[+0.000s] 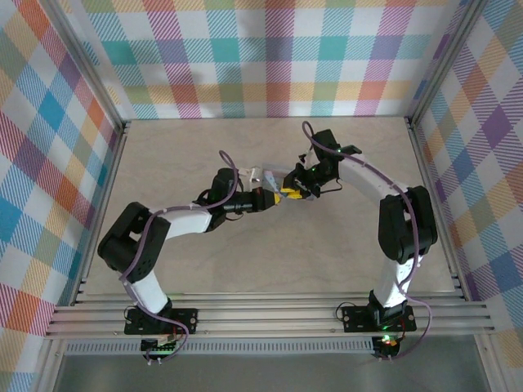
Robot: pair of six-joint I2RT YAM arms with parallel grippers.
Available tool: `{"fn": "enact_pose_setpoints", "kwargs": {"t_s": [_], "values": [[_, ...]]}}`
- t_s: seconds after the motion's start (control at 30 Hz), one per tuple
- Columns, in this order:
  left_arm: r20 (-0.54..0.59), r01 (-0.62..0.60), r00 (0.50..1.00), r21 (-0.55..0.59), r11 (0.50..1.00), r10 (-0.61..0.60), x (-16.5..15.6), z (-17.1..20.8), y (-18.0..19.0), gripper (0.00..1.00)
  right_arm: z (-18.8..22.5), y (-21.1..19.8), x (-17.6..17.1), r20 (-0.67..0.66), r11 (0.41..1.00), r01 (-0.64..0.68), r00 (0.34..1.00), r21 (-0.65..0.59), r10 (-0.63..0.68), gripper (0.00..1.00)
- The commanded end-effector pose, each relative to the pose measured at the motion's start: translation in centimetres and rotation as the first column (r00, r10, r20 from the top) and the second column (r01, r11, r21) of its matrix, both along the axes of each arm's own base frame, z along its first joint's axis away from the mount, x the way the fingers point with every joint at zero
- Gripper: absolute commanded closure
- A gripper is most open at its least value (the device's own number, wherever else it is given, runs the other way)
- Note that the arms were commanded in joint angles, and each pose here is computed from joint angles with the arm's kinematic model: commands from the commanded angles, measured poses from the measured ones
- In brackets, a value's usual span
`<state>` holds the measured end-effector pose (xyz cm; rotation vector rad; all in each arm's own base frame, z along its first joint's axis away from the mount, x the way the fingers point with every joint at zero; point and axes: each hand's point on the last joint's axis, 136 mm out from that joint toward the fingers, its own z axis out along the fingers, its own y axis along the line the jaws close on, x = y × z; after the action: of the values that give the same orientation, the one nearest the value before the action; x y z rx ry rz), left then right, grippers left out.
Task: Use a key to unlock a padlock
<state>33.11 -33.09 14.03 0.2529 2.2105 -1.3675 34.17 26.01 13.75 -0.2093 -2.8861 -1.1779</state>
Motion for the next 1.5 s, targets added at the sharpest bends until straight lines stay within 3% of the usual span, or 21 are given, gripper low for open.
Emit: {"fn": "enact_pose_setpoints", "kwargs": {"t_s": [0.0, 0.3, 0.47, 0.6, 0.73, 0.97, 1.33, 1.47], "values": [[0.25, -0.024, 0.968, -0.045, 0.999, 0.035, 1.3, 7.1, -1.2, 1.0, 0.8, 1.0, -2.2, -0.026, 0.999, -0.041, 0.999, 0.003, 0.041, 1.0], [0.258, 0.005, 0.966, -0.119, 0.993, 0.026, 2.1, 8.4, -2.8, 1.0, 0.1, 1.2, -3.7, -0.065, 0.998, -0.056, 0.996, 0.009, 0.056, 1.0], [0.337, 0.014, 0.941, -0.085, 0.996, 0.015, 1.4, 8.1, -3.4, 1.0, 0.2, 2.3, -4.2, -0.125, 0.994, -0.029, 0.991, 0.104, 0.042, 1.0], [0.401, -0.009, 0.916, -0.038, 0.999, 0.023, 1.0, 7.9, -3.2, 1.0, -0.2, 2.3, -4.7, -0.177, 0.995, -0.039, 0.983, 0.095, 0.055, 1.0], [0.346, 0.015, 0.938, -0.096, 0.995, 0.019, 1.5, 8.6, -3.3, 1.0, -0.4, 2.0, -4.8, -0.164, 0.996, -0.048, 0.985, 0.073, 0.059, 1.0], [0.146, 0.025, 0.989, -0.352, 0.936, 0.028, 4.3, 10.0, -2.1, 1.0, 0.1, 1.9, -4.8, -0.123, 0.995, -0.057, 0.99, 0.082, 0.067, 1.0], [0.1, 0.007, 0.995, -0.268, 0.963, 0.021, 3.8, 6.8, -1.6, 1.0, 0.9, 1.5, -3.4, -0.136, 0.995, 0.006, 0.991, 0.102, 0.007, 1.0], [0.101, 0.002, 0.995, -0.248, 0.969, 0.024, 3.6, 6.4, -1.4, 0.92, 1.1, 1.7, -2.8, -0.147, 0.992, 0.02, 0.989, 0.121, -0.002, 1.0]]}}
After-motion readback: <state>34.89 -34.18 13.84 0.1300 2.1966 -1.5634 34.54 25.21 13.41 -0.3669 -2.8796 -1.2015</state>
